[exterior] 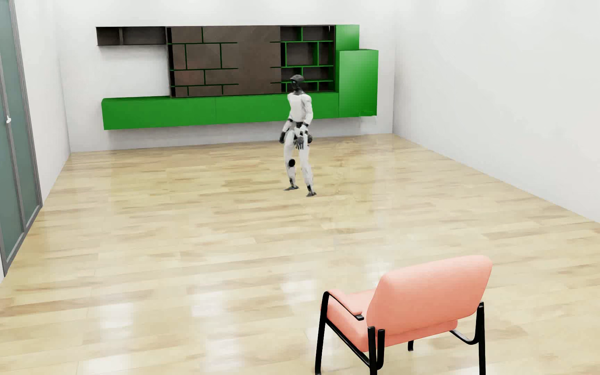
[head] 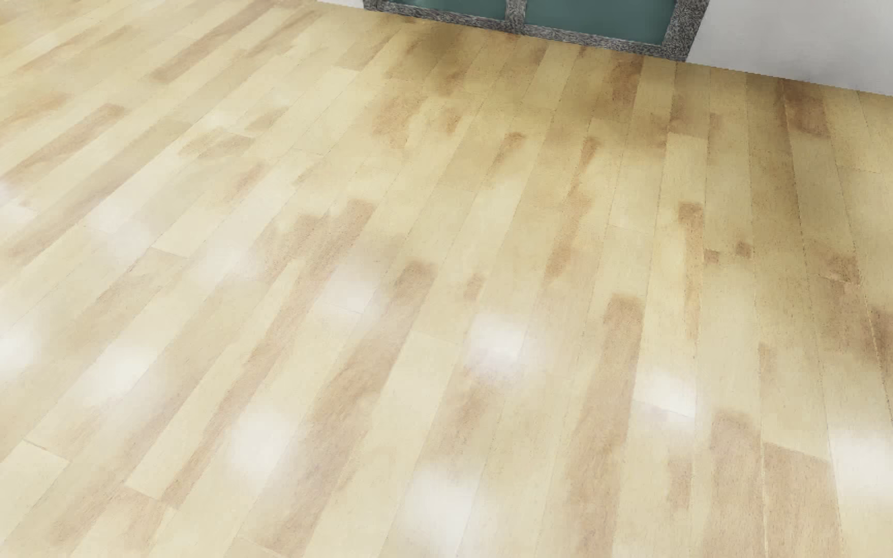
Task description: Walk towards the officechair
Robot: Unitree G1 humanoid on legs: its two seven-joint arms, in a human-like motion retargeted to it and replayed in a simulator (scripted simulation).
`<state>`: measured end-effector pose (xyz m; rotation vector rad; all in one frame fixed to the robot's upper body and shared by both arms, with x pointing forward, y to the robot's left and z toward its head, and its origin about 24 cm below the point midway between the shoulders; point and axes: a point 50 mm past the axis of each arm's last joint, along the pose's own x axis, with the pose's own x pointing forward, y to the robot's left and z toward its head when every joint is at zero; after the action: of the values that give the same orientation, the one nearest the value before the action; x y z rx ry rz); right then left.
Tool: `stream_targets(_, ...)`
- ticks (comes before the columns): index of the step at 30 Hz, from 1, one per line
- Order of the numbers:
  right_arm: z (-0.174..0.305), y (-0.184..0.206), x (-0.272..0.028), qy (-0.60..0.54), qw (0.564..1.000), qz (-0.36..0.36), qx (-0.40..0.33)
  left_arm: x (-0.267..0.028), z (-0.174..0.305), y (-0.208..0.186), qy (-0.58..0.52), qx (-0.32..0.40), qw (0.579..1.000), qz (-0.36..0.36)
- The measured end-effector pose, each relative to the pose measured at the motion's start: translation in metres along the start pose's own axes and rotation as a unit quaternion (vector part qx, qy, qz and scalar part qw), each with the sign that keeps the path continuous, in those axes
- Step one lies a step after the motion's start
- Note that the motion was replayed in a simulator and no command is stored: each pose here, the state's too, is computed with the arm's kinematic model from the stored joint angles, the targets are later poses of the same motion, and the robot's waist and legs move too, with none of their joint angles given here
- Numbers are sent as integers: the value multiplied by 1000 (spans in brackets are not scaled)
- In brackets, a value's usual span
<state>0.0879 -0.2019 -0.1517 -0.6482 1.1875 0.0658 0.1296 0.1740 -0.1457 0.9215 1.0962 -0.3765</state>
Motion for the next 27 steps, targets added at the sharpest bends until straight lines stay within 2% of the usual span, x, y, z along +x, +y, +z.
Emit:
stream_targets(4, 14, -15, 1, -32, 999, -33, 13, -2, 24, 27, -60, -12, 996, 66)
stream_targets(6, 22, -19, 0, -49, 998, -41, 14, -3, 27, 32, -71, -16, 994, 76)
stream_targets(13, 30, -18, -5, -76, 995, -43, 47, 2, -10, 16, 15, 17, 1000, 13)
stream_targets(17, 31, -17, -7, -85, 995, -60, 3, 1, -27, 12, 35, 6, 999, 11)
stream_targets(20, 48, -12, -5, -118, 989, -23, -83, -5, -37, 7, 34, -18, 999, 21)
stream_targets(22, 66, -16, -6, -155, 983, -8, -99, -9, -45, 14, 27, -32, 998, 46)
stream_targets(25, 83, -35, -11, -193, 979, -47, -38, -18, -50, 38, 6, -44, 993, 113)
stream_targets(27, 62, -55, -12, -170, 980, -100, 31, -26, -39, 55, -31, -33, 986, 160)
